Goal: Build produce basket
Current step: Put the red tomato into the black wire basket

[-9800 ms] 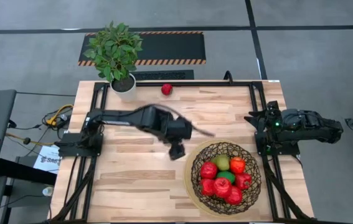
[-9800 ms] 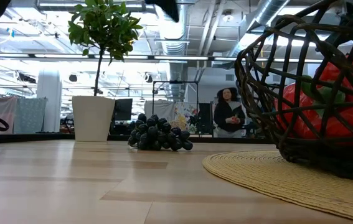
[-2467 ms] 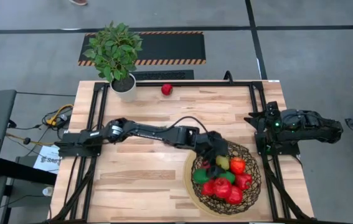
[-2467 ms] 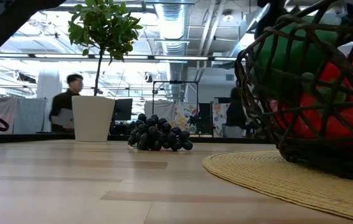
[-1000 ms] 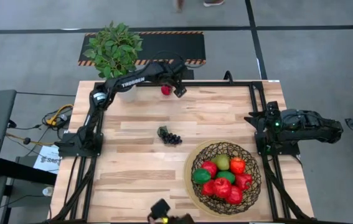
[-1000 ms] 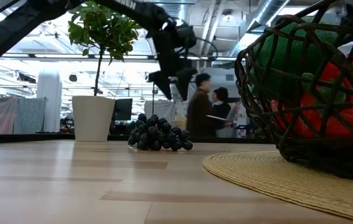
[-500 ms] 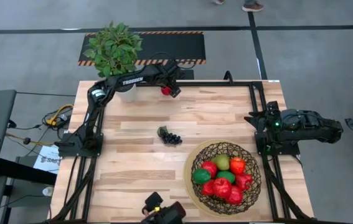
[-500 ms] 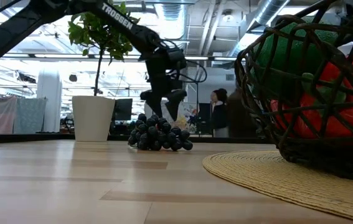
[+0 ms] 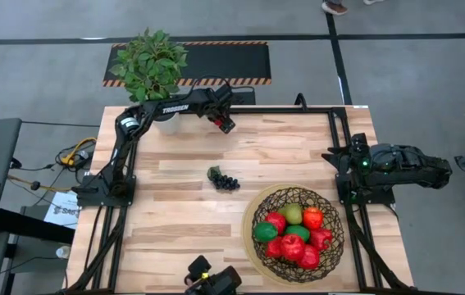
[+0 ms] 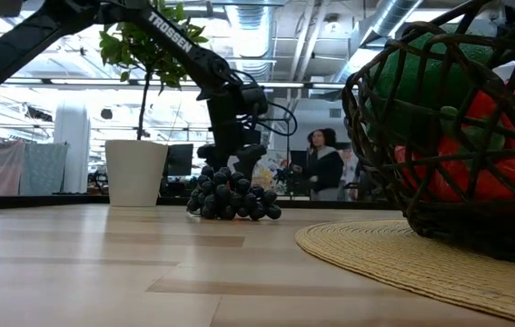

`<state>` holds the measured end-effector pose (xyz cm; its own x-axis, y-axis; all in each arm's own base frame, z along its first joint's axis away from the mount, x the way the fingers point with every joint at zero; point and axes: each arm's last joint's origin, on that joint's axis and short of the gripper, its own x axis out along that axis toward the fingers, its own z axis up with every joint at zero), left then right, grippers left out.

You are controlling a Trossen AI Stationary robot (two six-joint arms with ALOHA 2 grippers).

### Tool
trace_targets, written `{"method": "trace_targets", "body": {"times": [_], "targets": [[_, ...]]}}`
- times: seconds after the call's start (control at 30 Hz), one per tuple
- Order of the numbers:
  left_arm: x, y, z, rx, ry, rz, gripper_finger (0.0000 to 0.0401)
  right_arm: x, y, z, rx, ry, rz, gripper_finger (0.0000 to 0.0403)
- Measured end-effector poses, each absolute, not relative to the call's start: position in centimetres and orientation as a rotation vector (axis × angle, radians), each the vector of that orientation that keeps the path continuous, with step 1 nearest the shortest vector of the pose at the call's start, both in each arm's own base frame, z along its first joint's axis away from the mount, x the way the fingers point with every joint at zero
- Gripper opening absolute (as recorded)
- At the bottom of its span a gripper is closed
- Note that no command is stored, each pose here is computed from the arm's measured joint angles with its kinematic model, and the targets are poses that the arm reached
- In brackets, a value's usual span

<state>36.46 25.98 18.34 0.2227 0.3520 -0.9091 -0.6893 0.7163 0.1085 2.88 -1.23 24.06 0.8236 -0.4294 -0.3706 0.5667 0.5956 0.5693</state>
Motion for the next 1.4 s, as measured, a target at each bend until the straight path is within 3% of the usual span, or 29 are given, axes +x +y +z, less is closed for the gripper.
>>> {"method": "trace_targets", "body": {"times": [0.17,0.5,0.83,1.13,1.4], "targets": [[36.4,25.9,18.1,-0.369,1.13,0.753,0.0328,2.9,-1.2,24.1,0.73,0.203,-0.583,0.0333],[36.1,25.2,17.4,-0.429,1.175,0.745,0.022,2.9,-1.2,24.1,0.73,0.203,-0.583,0.0333],[37.5,23.2,18.9,-0.456,1.189,0.686,0.0214,2.9,-1.2,24.1,0.73,0.203,-0.583,0.0333],[40.9,19.3,25.0,-0.513,1.101,0.516,0.0214,2.9,-1.2,24.1,0.73,0.203,-0.584,0.0333],[43.5,13.6,34.4,-0.508,0.862,0.291,0.0214,2.9,-1.2,24.1,0.73,0.203,-0.584,0.0333]]}}
